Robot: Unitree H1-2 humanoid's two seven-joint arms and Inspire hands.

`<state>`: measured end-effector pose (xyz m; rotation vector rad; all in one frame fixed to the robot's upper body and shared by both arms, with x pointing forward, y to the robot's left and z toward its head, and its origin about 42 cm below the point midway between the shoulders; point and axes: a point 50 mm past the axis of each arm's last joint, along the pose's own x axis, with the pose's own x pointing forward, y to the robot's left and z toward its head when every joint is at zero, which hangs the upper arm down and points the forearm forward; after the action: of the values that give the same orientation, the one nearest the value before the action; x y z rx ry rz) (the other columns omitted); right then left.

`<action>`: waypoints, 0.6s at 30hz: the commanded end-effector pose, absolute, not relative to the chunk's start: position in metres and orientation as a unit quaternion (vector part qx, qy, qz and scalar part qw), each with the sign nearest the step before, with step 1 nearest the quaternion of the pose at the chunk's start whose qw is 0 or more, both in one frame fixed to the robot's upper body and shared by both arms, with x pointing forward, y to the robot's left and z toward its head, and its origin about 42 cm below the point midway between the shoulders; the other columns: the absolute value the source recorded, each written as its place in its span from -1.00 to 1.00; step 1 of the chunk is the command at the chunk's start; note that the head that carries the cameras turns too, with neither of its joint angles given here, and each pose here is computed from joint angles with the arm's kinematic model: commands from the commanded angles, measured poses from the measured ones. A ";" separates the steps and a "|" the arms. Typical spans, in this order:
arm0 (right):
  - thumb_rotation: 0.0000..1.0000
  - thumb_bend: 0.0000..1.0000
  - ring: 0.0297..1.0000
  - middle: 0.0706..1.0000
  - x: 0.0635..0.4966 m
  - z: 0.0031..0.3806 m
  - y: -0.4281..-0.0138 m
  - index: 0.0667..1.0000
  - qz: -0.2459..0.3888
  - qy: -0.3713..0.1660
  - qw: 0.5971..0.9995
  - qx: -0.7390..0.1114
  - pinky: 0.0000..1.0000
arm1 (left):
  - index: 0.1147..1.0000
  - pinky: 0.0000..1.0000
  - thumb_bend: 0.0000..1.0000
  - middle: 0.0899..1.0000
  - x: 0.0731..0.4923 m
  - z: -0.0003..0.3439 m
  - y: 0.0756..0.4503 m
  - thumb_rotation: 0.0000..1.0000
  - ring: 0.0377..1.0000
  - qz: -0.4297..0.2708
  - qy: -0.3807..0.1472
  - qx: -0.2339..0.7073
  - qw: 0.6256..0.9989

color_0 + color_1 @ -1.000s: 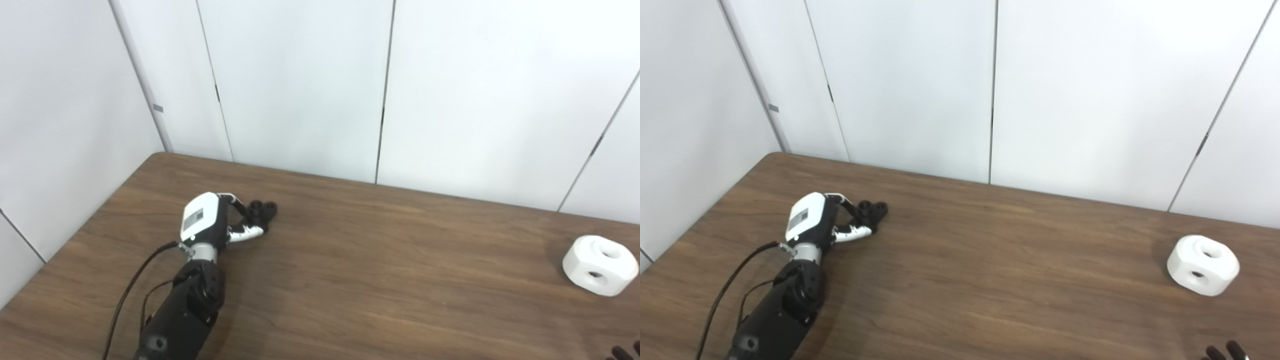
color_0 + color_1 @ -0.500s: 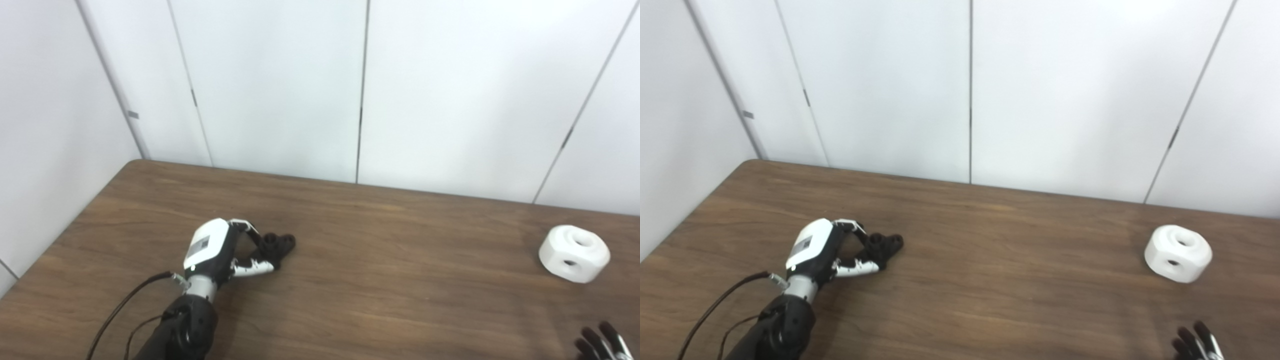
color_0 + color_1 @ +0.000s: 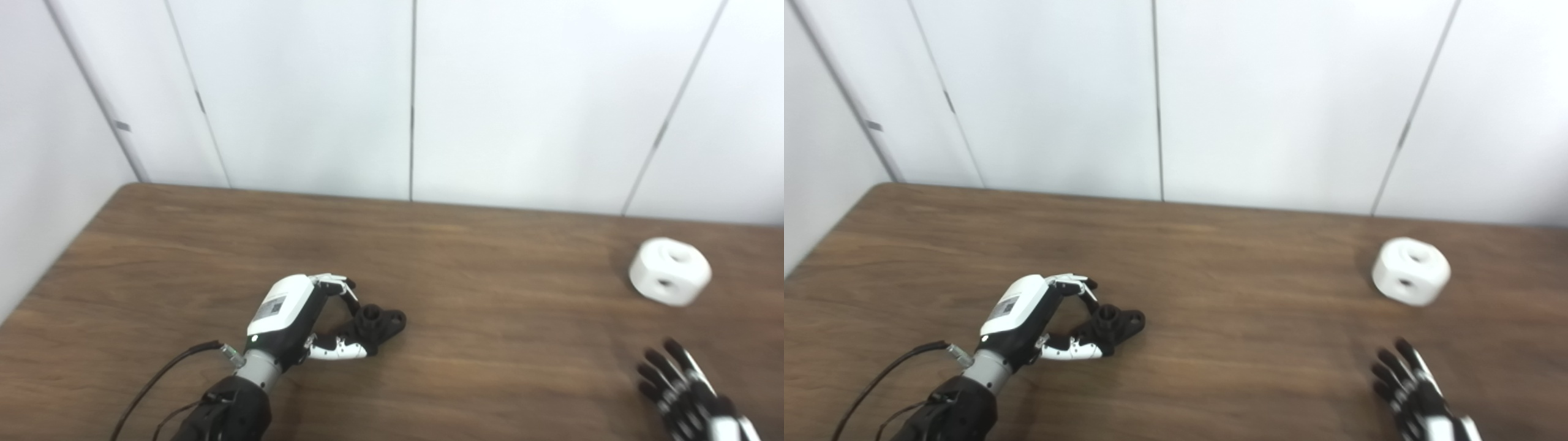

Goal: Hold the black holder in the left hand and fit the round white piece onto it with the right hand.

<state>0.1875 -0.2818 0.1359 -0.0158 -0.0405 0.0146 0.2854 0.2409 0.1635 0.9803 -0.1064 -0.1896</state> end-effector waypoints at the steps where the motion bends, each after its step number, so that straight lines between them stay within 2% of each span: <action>1: 0.94 0.36 0.79 0.80 0.193 0.154 -0.276 0.87 0.008 -0.058 0.998 -0.011 0.79 | -0.15 0.85 0.02 0.54 0.282 0.175 0.231 -0.88 0.73 -0.098 -0.091 0.465 0.875; 10: 0.94 0.35 0.78 0.80 0.200 0.177 -0.256 0.87 0.005 -0.060 0.998 -0.012 0.82 | -0.15 0.87 0.02 0.53 0.251 0.174 0.199 -0.89 0.73 -0.159 -0.105 0.442 0.876; 18: 1.00 0.32 0.82 0.82 0.200 0.195 -0.246 0.92 0.007 -0.066 0.998 -0.024 0.84 | -0.15 0.87 0.02 0.54 0.220 0.157 0.179 -0.89 0.72 -0.212 -0.105 0.455 0.858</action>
<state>0.1964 -0.2538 0.1772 -0.0700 -0.0498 0.0198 0.2258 0.1851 0.1491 0.9507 -0.1649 -0.4271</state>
